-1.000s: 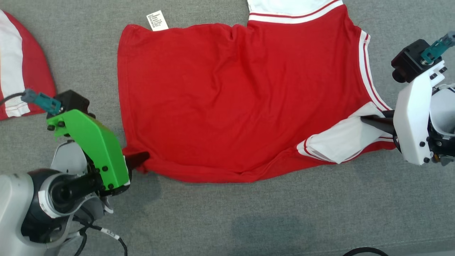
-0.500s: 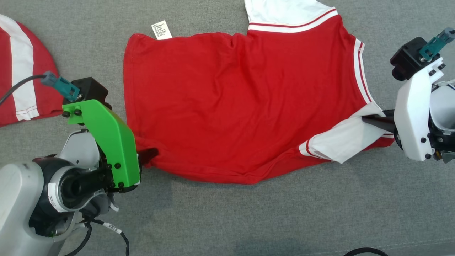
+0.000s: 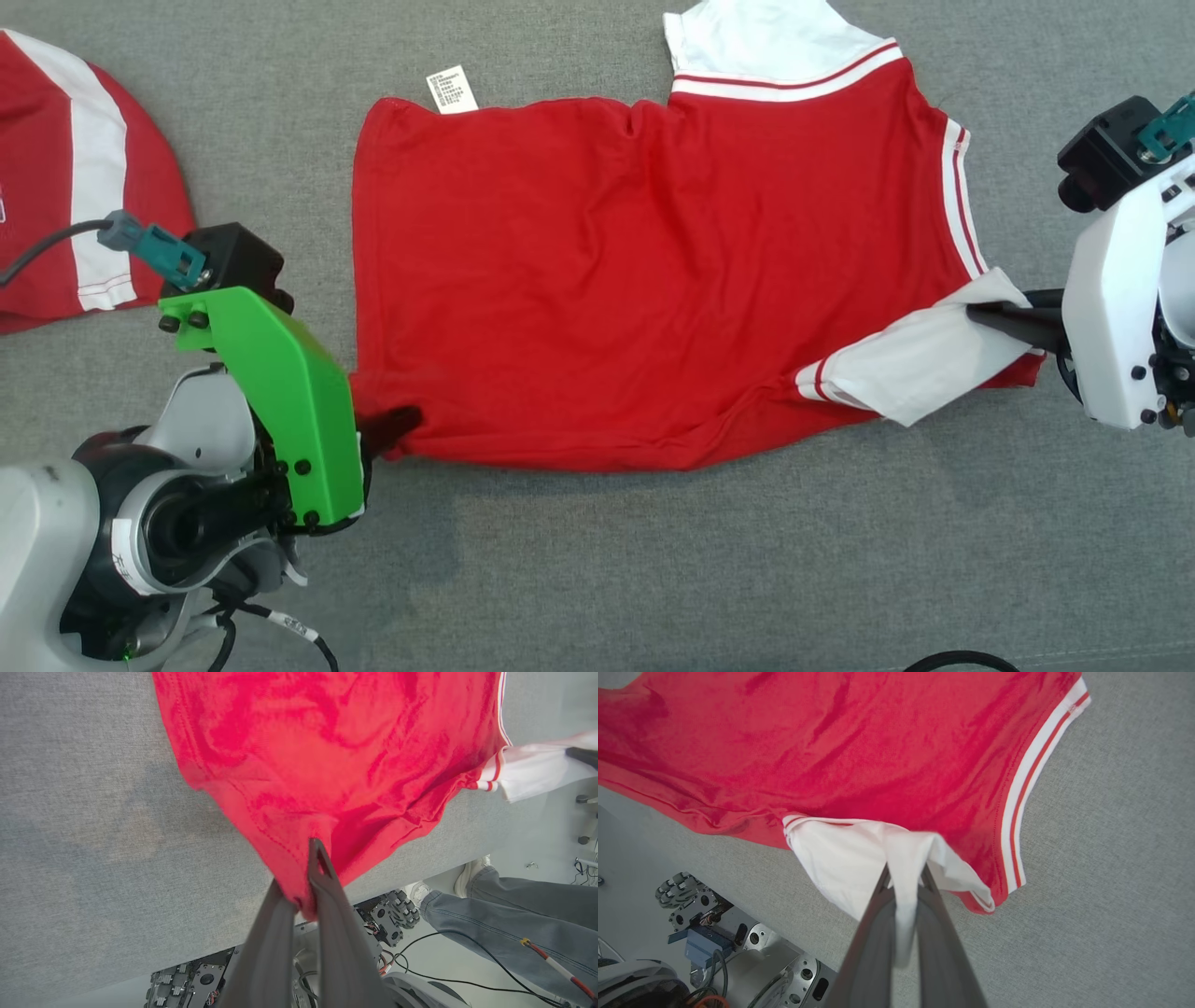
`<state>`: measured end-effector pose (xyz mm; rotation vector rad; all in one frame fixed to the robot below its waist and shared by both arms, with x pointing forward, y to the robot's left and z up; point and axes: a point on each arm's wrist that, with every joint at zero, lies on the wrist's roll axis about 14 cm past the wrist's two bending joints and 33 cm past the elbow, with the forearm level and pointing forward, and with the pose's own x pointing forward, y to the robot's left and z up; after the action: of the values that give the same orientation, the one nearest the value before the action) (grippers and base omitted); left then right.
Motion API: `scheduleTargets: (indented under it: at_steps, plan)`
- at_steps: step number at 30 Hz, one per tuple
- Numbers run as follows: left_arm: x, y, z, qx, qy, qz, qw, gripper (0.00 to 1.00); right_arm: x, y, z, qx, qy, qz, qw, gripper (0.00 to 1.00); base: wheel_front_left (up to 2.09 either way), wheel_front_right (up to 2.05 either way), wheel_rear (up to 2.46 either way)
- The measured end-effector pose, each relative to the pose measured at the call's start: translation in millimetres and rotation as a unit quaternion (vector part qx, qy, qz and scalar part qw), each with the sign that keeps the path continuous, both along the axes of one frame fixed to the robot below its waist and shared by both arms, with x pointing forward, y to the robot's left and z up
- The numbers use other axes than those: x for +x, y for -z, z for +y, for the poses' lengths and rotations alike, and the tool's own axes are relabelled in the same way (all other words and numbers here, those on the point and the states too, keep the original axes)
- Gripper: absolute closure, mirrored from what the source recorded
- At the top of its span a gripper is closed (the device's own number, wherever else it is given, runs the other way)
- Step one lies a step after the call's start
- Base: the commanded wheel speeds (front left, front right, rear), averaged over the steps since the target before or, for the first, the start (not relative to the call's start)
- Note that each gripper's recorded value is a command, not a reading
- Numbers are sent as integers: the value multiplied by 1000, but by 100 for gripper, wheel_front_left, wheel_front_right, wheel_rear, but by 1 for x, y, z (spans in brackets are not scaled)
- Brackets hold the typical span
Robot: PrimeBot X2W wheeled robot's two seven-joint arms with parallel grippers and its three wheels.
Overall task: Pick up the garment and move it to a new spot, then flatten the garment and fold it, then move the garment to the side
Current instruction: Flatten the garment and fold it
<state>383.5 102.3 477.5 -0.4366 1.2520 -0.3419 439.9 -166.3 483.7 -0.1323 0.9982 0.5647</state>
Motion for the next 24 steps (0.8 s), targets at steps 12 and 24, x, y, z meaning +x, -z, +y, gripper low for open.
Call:
scheduleTargets:
  at_steps: [12, 24]
  plan:
    - [10, 22, 13, 17, -32, 34, 999, 100, 9, 11, -1, -3, 12, 6, 1000, 100, 0, 0, 0]
    - [44, 47, 14, 32, -61, 56, 996, 100, 36, 35, 5, 4, 41, 4, 999, 100, 0, 0, 0]
